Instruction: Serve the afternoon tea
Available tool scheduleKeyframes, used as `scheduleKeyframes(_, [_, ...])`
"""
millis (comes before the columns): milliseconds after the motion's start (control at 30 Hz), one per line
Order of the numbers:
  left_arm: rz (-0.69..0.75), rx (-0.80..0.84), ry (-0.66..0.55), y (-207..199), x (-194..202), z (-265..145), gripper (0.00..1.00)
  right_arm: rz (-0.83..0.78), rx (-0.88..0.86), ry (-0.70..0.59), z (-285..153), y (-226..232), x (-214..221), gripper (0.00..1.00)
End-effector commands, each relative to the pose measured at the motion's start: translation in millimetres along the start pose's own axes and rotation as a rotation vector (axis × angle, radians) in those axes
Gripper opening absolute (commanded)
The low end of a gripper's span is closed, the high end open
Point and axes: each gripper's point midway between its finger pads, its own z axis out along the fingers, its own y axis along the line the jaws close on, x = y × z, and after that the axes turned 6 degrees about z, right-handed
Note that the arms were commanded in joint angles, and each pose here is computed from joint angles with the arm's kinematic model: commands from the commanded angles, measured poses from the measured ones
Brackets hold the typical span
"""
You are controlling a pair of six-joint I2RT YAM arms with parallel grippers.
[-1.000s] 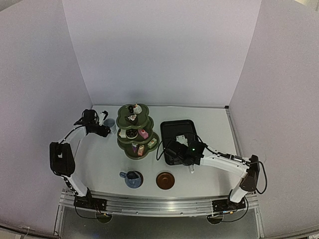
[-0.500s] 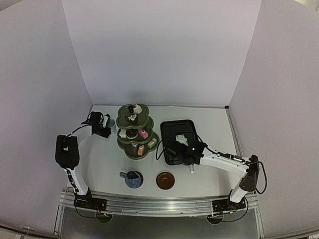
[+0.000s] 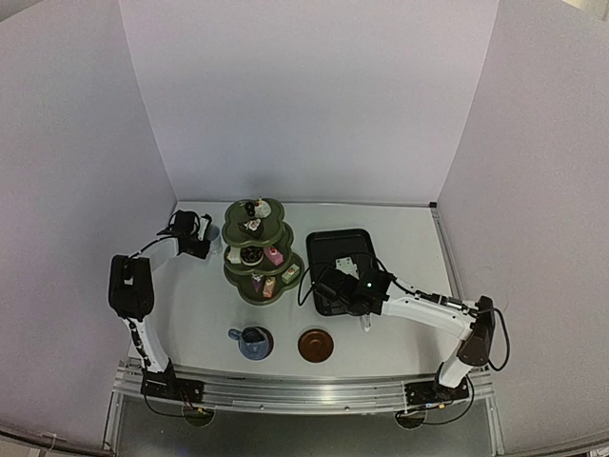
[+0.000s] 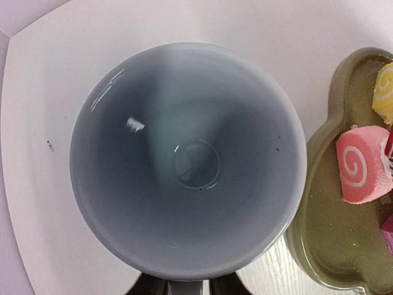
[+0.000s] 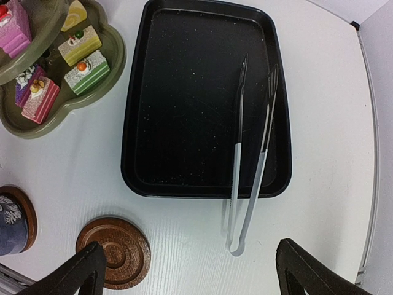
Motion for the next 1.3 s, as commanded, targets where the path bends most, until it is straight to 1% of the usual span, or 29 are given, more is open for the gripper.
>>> scheduleKeyframes(0, [-0.005,-0.034,-0.045,11.5,-21.8,-4.7,0.02,0.017,0.002,-0.004,-3.0,-2.2,-4.8,0.94])
scheduleKeyframes(33, [-0.008,-0.045,-0.045,14.9,-21.8,-7.1,0.00,0.018,0.004,-0.004,-3.1,-2.9,-4.4,0.94])
scheduleKeyframes(100, [-0.018,-0.049,-0.053,20.4,-23.3,-14.2,0.00,0.023,0.003,-0.005,-4.0,-4.6,-4.1,0.94])
scheduleKeyframes(233, [-0.069,-0.015,-0.097,32.5,-33.7,-47.0,0.00,0.032,0.008,-0.003,-3.6,-7.8,-2.4,0.94])
scheduleKeyframes(300, [-0.072,0.006,-0.127,34.1,-40.8,-68.3,0.00,0.035,0.011,0.002,-2.2,-9.3,-1.5,0.94])
scheduleKeyframes(433, [-0.005,0.008,-0.209,29.1,-56.6,-120.3,0.00,0.031,0.016,0.033,3.4,-19.0,0.2,0.96])
scheduleKeyframes(567, [0.030,0.012,-0.277,24.8,-66.4,-167.6,0.00,-0.016,-0.008,0.096,8.7,-34.7,3.1,0.97])
scheduleKeyframes(633, [0.041,0.022,-0.304,19.9,-70.3,-191.7,0.00,-0.032,-0.053,0.136,9.0,-43.7,6.0,0.98])
scheduleKeyframes(733, [0.045,0.030,-0.348,14.0,-74.9,-222.9,0.00,0.033,-0.140,0.138,3.8,-66.2,-2.8,0.98])
scheduleKeyframes(833, [0.059,0.035,-0.393,8.6,-79.4,-251.1,0.00,0.119,-0.217,0.089,-2.7,-92.4,-11.8,0.98])
scheduleKeyframes(933, [0.087,0.041,-0.436,1.9,-83.3,-280.1,0.00,0.206,-0.321,0.037,-8.4,-109.3,-17.6,0.98])
scheduleKeyframes(1033, [0.159,0.051,-0.494,-8.4,-85.5,-307.9,0.00,0.292,-0.415,-0.015,-11.7,-125.2,-20.4,0.98])
scheduleKeyframes(1100, [0.212,0.063,-0.535,-18.3,-85.5,-325.5,0.00,0.330,-0.471,-0.005,-7.1,-128.2,-17.1,0.98])
scheduleKeyframes(1200, [0.292,0.078,-0.587,-35.7,-85.9,-349.9,0.00,0.367,-0.479,0.017,4.5,-138.3,-13.7,0.98])
scheduleKeyframes(1267, [0.356,0.092,-0.580,-52.3,-82.8,-356.6,0.00,0.386,-0.464,0.036,13.0,-144.0,-11.5,0.98])
